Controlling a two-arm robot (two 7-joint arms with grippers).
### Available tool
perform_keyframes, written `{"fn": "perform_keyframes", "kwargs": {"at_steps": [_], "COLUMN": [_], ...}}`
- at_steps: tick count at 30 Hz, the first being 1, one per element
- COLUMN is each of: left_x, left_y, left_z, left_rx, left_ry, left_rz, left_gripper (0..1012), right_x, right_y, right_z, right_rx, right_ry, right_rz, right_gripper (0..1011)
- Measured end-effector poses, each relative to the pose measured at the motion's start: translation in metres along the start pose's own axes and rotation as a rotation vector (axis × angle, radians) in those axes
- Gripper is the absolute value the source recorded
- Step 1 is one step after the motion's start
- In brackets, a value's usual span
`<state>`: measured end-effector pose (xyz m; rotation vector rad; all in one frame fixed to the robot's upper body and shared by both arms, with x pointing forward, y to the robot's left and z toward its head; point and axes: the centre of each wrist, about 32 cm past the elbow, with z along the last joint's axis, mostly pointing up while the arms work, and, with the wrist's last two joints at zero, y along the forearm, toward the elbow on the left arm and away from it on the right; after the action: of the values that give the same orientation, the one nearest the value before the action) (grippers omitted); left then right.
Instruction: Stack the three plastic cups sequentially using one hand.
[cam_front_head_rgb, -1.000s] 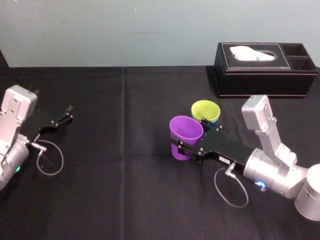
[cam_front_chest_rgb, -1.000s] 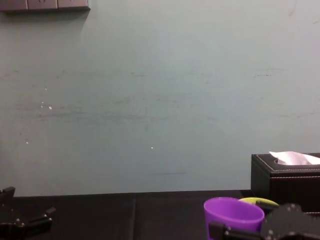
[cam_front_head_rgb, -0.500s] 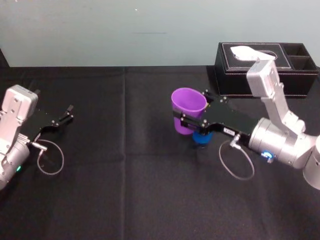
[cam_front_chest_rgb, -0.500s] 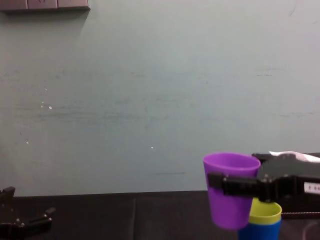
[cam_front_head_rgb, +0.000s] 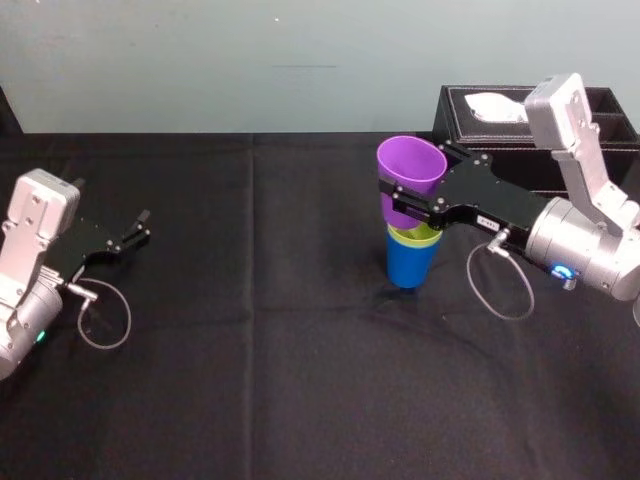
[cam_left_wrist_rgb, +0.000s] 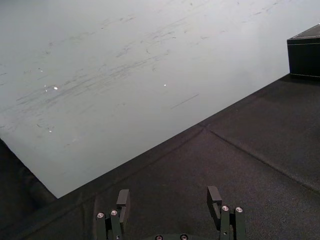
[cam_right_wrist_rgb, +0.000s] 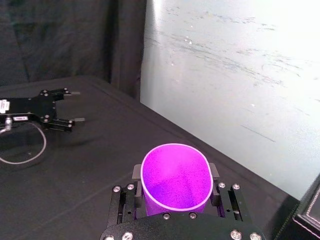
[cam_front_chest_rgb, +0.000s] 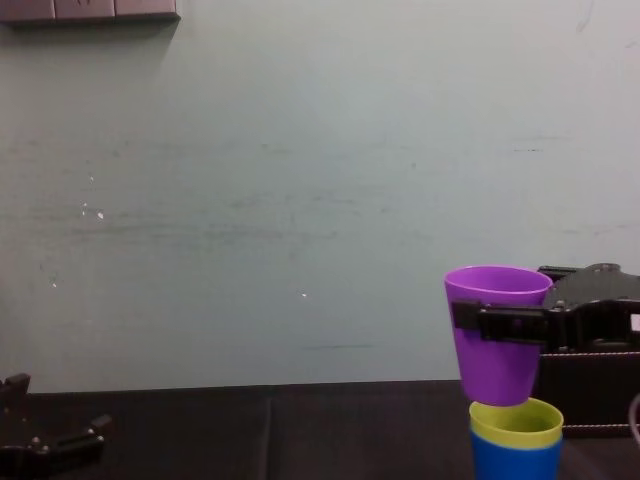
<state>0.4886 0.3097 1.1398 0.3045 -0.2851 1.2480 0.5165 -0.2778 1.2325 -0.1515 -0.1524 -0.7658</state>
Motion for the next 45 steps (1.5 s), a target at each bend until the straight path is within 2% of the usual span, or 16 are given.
{"fn": "perform_keyframes", "kwargs": {"at_steps": [8,17,45], "left_x": [0.0000,0.0000,0.0000], "left_y": [0.000,0.000,0.000], "left_z": [0.000,0.000,0.000], "left_rx": [0.000,0.000,0.000], "left_ry": [0.000,0.000,0.000], "left_rz": [0.000,0.000,0.000], "left_gripper": [1011,1011,1011], "right_x": [0.0079,0.0116,0.0081], "right_y": [-0.002,-0.002,-0.001], "right_z": [-0.004,-0.011,-0.038], "right_rx": [-0.015,-0.022,-0.036], "right_ry": [0.005,0.015,0.038], "right_rz": [-0.023,-0.032,-0.023], "right_gripper": [728,728,726]}}
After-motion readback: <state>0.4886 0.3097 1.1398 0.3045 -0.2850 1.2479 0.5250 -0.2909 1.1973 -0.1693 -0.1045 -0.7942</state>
